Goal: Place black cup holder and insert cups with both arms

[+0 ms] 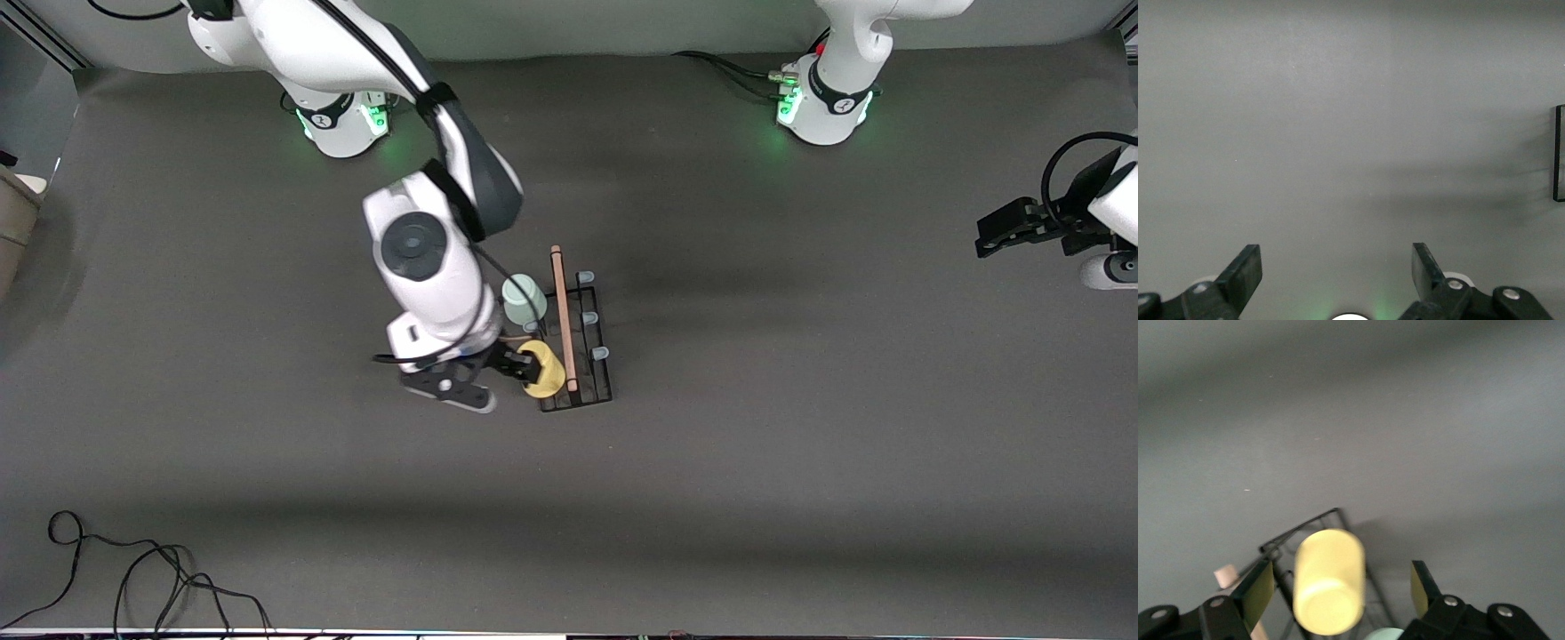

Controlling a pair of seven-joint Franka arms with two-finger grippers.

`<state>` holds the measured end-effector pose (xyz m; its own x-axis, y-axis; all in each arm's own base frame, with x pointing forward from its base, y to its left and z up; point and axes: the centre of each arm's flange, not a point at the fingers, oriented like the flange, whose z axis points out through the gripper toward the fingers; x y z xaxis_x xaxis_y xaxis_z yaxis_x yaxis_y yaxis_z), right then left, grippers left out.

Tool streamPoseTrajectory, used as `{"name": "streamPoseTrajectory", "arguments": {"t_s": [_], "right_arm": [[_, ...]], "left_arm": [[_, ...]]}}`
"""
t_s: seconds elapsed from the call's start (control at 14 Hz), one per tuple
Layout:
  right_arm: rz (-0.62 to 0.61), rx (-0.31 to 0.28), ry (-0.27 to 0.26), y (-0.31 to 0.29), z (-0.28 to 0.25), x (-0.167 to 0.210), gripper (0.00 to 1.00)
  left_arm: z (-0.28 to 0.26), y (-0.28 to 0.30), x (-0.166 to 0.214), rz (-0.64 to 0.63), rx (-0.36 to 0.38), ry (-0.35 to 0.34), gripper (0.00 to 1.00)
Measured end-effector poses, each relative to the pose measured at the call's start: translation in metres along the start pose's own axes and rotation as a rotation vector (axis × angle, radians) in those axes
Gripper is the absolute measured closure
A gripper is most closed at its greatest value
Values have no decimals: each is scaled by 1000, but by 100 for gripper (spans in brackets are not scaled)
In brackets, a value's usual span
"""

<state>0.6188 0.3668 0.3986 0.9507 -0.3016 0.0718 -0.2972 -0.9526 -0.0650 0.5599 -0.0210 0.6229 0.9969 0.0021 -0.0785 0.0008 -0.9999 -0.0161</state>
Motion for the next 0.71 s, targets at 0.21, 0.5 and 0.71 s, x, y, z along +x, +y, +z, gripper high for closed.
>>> {"name": "streamPoseTrajectory", "arguments": {"t_s": [0.21, 0.5, 0.71], "right_arm": [[-77, -55, -48, 65, -65, 34, 7], [-156, -85, -139, 171, -147, 64, 7], [-111, -78, -185, 251, -191, 78, 2]], "left_arm": [[0, 0, 0, 0, 0, 0, 0], [0, 0, 0, 0, 0, 0, 0], [0, 0, 0, 0, 0, 0, 0]]}}
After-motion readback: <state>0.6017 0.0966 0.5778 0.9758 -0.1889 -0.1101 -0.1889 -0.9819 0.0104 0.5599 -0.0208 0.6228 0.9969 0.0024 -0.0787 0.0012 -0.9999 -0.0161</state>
